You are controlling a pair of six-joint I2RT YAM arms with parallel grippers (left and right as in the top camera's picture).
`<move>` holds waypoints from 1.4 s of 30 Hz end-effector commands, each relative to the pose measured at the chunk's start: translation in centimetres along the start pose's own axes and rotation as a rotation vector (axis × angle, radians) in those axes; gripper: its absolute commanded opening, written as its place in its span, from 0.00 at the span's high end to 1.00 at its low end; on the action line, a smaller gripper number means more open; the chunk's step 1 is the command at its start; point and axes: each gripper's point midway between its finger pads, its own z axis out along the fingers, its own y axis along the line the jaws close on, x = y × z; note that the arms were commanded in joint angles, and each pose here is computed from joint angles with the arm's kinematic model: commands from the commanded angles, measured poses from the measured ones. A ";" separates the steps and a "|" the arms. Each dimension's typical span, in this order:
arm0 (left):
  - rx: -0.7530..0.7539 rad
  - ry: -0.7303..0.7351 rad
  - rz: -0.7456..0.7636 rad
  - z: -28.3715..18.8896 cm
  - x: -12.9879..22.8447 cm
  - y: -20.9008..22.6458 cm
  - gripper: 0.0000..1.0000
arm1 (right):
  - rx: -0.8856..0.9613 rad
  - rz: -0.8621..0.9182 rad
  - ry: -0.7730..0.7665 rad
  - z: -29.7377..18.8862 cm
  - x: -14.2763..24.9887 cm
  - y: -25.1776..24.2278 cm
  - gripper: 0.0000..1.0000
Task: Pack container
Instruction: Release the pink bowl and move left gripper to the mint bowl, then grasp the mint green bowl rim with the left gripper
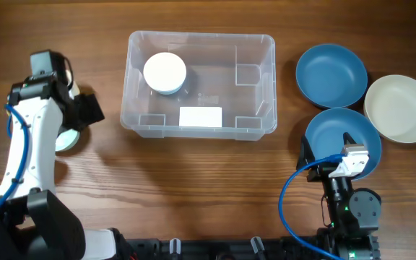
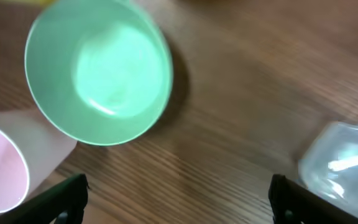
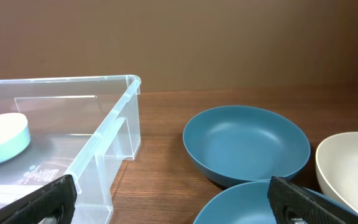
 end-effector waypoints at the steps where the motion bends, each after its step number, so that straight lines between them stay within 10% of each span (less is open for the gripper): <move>1: 0.118 0.025 -0.006 1.3 0.3 0.2 0.03 | -0.004 -0.007 -0.004 0.0 -0.1 0.0 0.00; 21: 0.093 -0.017 0.069 8.9 -1.6 0.2 0.05 | -0.004 -0.007 -0.004 0.0 -0.1 0.0 0.00; 42: 0.046 0.010 0.068 10.6 -1.3 0.9 0.57 | -0.004 -0.007 -0.004 0.0 -0.1 0.0 0.00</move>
